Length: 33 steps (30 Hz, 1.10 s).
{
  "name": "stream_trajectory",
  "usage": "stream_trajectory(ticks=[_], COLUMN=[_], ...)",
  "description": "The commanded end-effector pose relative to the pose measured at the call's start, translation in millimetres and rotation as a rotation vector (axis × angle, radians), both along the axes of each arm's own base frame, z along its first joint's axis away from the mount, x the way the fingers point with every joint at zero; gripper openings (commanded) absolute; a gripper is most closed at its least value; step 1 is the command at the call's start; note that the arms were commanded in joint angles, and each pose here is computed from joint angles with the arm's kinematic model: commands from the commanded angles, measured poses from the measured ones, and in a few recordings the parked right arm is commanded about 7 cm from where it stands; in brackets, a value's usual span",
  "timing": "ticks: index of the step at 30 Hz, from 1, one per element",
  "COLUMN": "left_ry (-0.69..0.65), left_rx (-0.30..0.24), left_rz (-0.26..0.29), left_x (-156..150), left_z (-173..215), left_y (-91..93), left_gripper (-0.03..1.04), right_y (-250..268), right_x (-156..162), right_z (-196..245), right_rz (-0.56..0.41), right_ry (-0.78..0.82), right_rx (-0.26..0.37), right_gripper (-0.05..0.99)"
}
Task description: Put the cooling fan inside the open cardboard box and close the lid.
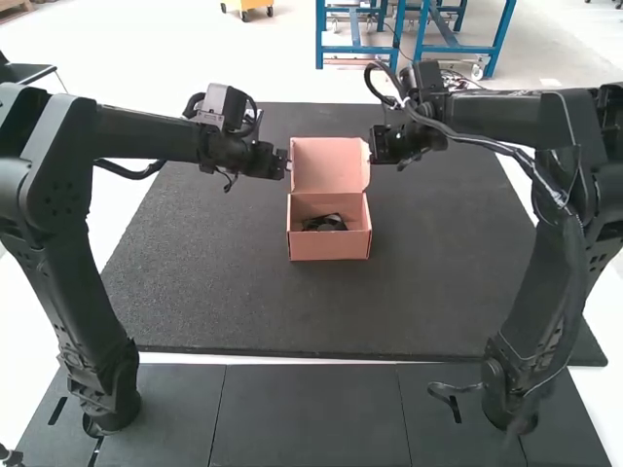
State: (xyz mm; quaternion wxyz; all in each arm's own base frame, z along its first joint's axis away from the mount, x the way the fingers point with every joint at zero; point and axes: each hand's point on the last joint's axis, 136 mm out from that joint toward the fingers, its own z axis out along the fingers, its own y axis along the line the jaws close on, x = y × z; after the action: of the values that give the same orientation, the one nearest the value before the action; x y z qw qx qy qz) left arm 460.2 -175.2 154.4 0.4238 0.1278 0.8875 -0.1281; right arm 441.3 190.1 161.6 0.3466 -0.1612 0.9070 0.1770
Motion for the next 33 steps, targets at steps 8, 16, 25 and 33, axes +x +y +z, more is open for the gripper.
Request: stream_trajectory(ticks=[8, 16, 25, 33], left_ry=[-0.062, -0.039, -0.038, -0.101], left_rx=[-0.042, -0.039, -0.05, -0.097], left_rz=[-0.025, -0.054, -0.07, 0.001], left_x=[-8.5, -24.7, -42.2, -44.4], left_z=[42.2, 41.3, 46.3, 78.7], left_y=[-8.3, -18.7, -23.1, -6.6], left_gripper=[0.97, 0.97, 0.97, 0.97], right_y=[8.6, 5.2, 1.5, -0.4], right_x=[-13.1, -22.7, -36.7, -43.9], right_z=[6.5, 6.9, 10.8, 15.6], right_rz=[0.037, 0.044, 0.056, 0.055], right_ry=[0.03, 0.055, 0.079, 0.084], right_rx=[0.003, -0.012, -0.02, -0.02], right_gripper=[-0.02, -0.02, -0.02, -0.02])
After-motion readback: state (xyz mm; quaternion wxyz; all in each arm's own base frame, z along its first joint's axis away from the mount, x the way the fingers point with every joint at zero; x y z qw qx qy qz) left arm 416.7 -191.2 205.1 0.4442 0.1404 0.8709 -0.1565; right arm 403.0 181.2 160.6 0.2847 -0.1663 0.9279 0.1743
